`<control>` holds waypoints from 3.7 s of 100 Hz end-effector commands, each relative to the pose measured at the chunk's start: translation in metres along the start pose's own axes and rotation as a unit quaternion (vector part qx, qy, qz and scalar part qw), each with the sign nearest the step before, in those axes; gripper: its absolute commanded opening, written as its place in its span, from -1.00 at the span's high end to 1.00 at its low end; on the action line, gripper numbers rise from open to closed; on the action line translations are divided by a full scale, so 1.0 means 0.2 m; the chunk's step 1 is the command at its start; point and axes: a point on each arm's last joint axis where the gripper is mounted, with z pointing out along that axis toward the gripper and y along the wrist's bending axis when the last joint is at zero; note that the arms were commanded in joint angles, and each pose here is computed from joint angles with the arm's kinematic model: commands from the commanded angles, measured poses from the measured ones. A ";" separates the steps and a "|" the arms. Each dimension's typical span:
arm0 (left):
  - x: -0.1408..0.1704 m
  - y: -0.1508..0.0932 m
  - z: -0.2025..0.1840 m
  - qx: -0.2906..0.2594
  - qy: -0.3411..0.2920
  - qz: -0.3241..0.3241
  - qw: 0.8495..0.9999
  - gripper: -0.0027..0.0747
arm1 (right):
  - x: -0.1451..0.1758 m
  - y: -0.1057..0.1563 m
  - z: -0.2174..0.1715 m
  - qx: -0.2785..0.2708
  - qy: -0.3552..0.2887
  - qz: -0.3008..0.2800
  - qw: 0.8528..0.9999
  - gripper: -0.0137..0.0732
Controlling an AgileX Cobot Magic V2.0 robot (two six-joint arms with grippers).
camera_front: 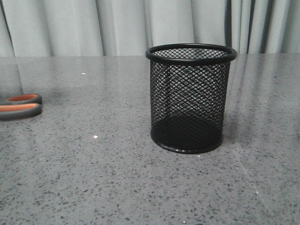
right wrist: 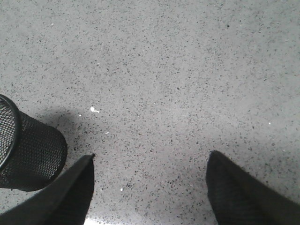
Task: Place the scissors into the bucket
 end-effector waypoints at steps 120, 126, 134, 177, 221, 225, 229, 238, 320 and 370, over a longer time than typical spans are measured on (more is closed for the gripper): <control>-0.02 -0.06 0.09 0.046 0.032 0.065 0.996 -0.08 | -0.07 0.05 -0.03 -0.019 -0.047 -0.020 0.998 -0.37; -0.02 -0.05 0.09 0.045 0.032 0.065 0.996 -0.08 | -0.07 0.05 -0.03 -0.019 -0.048 -0.020 0.998 -0.37; -0.02 -0.05 0.09 0.040 0.029 0.064 0.997 -0.08 | -0.07 0.05 -0.03 -0.019 -0.047 -0.020 0.999 -0.37; -0.05 -0.02 0.13 0.046 0.008 0.065 0.997 -0.08 | -0.07 0.06 0.00 -0.029 -0.038 -0.026 0.999 -0.37; -0.05 0.00 0.18 0.055 0.005 0.061 0.997 -0.07 | -0.07 0.07 0.00 -0.030 -0.036 -0.027 0.999 -0.37; -0.05 0.00 0.18 0.055 0.005 0.061 0.997 -0.06 | -0.07 0.07 0.00 -0.030 -0.036 -0.027 0.999 -0.37; -0.05 0.00 0.18 0.055 0.005 0.061 0.997 -0.02 | -0.07 0.07 0.00 -0.030 -0.036 -0.027 0.999 -0.37; -0.05 0.00 0.18 0.055 0.005 0.061 0.997 0.10 | -0.07 0.07 0.00 -0.030 -0.036 -0.027 0.999 -0.37; -0.08 0.00 0.14 0.062 -0.017 0.055 0.996 0.58 | -0.07 0.07 0.00 -0.030 -0.036 -0.027 0.999 -0.37; -0.13 0.06 -0.01 0.010 -0.034 0.035 0.999 0.58 | -0.07 0.07 0.00 -0.030 -0.035 -0.027 0.999 -0.37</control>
